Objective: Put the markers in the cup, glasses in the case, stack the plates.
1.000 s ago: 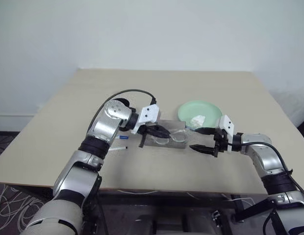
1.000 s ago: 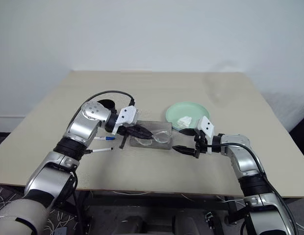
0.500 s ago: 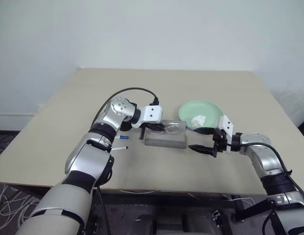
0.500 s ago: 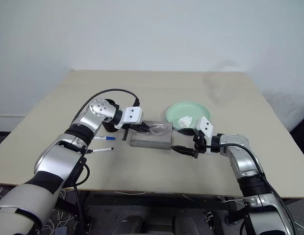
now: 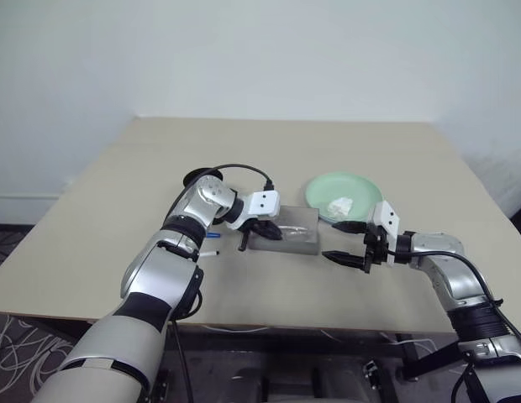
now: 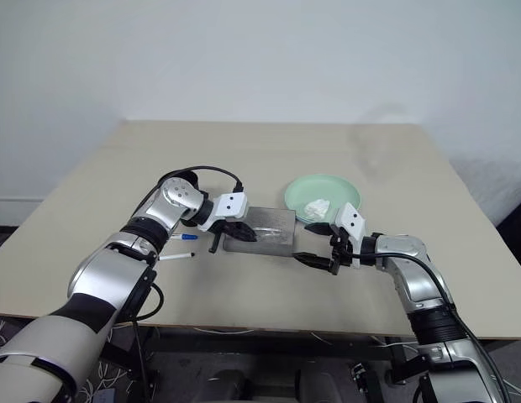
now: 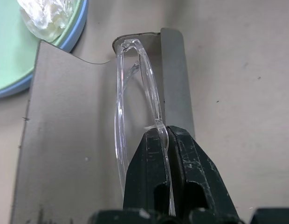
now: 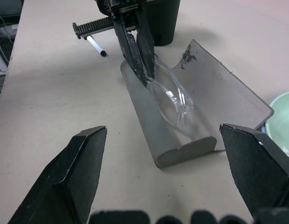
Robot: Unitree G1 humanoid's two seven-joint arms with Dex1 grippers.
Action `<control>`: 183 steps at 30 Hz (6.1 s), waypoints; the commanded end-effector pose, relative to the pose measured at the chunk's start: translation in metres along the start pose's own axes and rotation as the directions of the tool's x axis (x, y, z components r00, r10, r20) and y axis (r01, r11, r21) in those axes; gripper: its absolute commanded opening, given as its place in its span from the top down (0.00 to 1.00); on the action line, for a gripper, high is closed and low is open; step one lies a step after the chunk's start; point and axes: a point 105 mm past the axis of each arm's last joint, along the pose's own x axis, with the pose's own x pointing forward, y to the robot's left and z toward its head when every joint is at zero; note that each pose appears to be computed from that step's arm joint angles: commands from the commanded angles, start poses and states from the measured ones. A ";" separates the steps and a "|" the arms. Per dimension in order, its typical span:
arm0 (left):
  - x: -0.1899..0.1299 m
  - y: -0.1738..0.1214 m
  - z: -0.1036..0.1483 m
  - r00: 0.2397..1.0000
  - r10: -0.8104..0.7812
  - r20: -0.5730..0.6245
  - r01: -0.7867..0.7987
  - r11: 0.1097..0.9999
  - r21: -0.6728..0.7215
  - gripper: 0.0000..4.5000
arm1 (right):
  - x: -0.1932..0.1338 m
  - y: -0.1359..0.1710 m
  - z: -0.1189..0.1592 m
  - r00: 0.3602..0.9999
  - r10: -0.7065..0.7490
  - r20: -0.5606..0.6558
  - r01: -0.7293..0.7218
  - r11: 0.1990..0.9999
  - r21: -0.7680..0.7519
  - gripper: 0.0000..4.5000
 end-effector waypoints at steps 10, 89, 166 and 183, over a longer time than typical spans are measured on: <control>-0.007 0.019 0.012 0.991 0.133 0.008 -0.134 0.988 0.074 0.72 | 0.004 0.001 0.016 0.999 0.006 0.039 -0.005 0.999 -0.040 0.06; -0.076 -0.006 -0.013 0.987 0.148 0.068 -0.149 0.989 0.001 1.00 | 0.008 0.006 0.057 0.992 0.044 0.116 -0.026 0.987 -0.159 0.06; -0.117 -0.038 -0.046 0.993 0.114 0.023 -0.108 0.977 -0.183 0.99 | 0.014 -0.003 0.058 0.991 0.086 0.103 -0.068 0.984 -0.164 0.06; -0.185 0.050 0.029 0.242 0.867 0.436 -0.741 0.455 -0.493 0.99 | 0.019 -0.003 0.062 0.989 0.115 0.092 -0.097 0.978 -0.184 0.06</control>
